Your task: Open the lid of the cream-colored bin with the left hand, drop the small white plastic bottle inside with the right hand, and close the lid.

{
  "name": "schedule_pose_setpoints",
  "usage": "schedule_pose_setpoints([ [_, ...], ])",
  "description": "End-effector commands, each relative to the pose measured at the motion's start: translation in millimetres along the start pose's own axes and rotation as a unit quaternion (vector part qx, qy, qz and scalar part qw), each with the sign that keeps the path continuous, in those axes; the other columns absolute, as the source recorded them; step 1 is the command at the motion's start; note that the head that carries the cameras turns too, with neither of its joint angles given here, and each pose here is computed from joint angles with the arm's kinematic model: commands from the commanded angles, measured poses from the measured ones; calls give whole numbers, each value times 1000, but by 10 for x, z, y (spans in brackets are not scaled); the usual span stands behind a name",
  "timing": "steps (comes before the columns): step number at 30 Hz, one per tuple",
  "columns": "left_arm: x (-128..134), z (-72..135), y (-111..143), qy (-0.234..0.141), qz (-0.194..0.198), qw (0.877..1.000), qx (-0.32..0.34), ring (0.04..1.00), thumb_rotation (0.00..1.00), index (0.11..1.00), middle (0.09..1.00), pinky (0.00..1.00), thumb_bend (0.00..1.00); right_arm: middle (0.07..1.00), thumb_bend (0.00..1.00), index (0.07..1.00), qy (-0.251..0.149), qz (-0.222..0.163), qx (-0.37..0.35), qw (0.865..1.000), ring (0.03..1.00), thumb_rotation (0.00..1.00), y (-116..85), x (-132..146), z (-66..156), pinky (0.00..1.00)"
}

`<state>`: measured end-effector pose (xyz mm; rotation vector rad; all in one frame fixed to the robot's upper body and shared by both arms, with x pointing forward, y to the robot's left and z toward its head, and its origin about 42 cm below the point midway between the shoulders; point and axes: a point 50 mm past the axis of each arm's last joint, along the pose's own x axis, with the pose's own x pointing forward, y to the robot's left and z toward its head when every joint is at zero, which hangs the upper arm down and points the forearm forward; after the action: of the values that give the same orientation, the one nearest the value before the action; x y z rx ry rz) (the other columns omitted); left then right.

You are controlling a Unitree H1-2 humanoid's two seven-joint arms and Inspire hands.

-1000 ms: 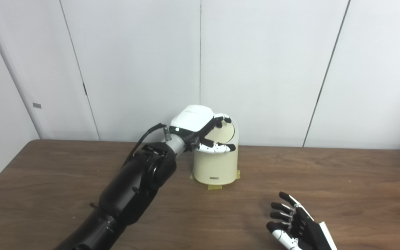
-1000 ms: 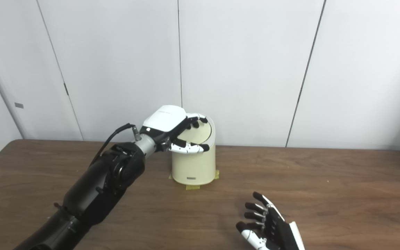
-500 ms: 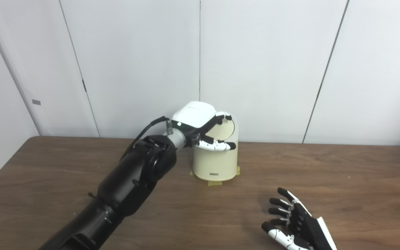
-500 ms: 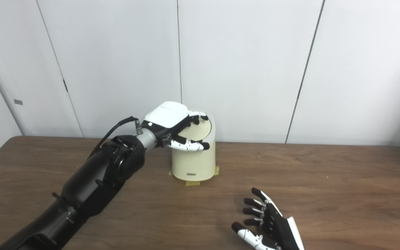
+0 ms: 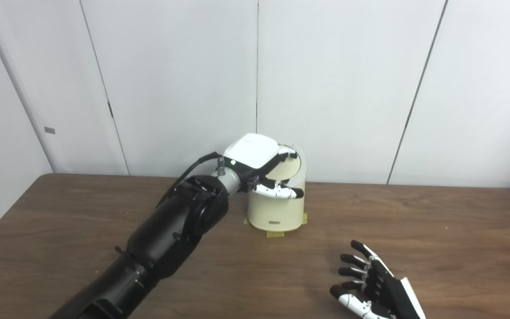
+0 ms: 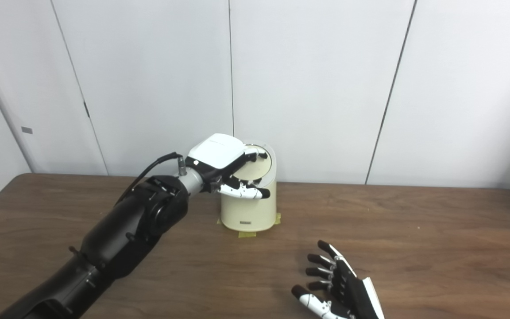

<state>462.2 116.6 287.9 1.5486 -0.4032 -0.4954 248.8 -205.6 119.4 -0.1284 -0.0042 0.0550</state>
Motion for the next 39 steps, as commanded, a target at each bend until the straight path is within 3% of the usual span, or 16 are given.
schedule_pose_setpoints([
  [1,-41,-100,-253,27,-73,997,-10,781,713,912,819,775,618,785,522,886,-1,14,4,1000,711,206,27,-67,17,575],
  [9,-160,-160,39,34,-24,998,-54,725,662,905,776,700,599,778,516,886,2,15,-2,1000,709,214,20,-70,10,585],
  [12,-237,-200,211,39,-2,996,-77,754,681,909,789,690,593,778,518,887,4,15,2,1000,711,205,18,-68,6,583],
  [17,-411,-284,447,35,62,989,-130,733,648,889,786,633,583,780,518,887,4,15,-1,1000,709,213,13,-63,-4,585],
  [19,-478,-304,497,34,82,986,-144,715,689,887,792,603,573,780,520,886,5,15,-2,1000,710,219,12,-62,-6,590],
  [20,-534,-317,525,30,98,983,-154,714,697,886,793,601,570,780,521,886,5,16,-2,1000,710,221,15,-63,-4,591],
  [22,-638,-337,565,26,124,975,-182,788,743,888,809,696,542,782,518,891,5,17,-4,1000,702,221,20,-65,-3,580],
  [27,-854,-386,551,23,181,946,-267,793,774,878,810,713,533,780,525,887,5,17,-4,1000,708,227,26,-54,7,585],
  [30,-1046,-401,476,27,200,917,-344,827,721,899,836,761,458,783,530,888,3,18,-5,1000,716,257,22,-46,15,592],
  [34,-1330,-440,310,52,224,888,-398,836,820,898,830,764,484,787,524,889,1,18,-5,1000,716,253,18,-44,22,590],
  [39,-1734,-422,-8,77,235,839,-485,823,794,904,834,787,398,788,524,884,-5,13,-7,1000,723,247,-1,-40,58,597],
])
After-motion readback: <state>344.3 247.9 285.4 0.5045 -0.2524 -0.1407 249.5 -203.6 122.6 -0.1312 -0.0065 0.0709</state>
